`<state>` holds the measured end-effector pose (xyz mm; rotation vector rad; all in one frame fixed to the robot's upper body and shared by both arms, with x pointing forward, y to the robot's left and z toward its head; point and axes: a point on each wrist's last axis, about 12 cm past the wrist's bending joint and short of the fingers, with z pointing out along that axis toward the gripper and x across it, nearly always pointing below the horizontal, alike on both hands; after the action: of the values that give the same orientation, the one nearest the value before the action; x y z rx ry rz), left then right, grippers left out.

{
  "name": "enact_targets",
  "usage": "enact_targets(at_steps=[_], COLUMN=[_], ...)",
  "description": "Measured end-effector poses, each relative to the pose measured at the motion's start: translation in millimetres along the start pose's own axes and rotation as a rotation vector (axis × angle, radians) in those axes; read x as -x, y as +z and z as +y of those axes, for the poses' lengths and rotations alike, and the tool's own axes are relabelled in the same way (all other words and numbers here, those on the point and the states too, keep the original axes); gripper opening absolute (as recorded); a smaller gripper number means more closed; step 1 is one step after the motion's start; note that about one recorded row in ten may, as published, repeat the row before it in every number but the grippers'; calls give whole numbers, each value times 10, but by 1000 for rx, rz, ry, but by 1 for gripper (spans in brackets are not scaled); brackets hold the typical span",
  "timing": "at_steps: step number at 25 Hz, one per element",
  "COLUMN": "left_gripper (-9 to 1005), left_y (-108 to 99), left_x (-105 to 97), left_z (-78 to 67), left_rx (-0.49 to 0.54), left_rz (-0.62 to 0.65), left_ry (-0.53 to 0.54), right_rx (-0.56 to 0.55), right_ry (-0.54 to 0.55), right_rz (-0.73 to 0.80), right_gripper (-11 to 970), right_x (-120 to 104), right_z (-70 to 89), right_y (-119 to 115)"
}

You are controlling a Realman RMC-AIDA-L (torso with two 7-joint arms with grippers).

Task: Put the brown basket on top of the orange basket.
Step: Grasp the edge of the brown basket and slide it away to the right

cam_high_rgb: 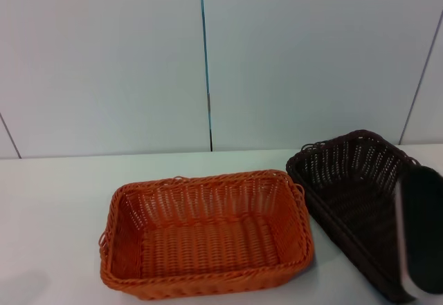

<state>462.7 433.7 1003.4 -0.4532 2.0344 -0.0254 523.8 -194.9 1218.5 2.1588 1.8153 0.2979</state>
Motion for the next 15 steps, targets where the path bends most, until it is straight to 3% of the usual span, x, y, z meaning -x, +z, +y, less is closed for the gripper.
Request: enact_targets(at_steps=[6,15], left_gripper=[919,919], left_y=[41,110], left_x=[33,54], left_z=[-47,-151], left_rx=[-6,-32], left_rz=[-24,-36], left_ry=[-45,-79], right_rx=[31,56], right_ry=[-1,-78], right_rz=[-69,-86], right_gripper=[826,826], right_x=[315,250], right_z=[87,321], right_y=[20,169])
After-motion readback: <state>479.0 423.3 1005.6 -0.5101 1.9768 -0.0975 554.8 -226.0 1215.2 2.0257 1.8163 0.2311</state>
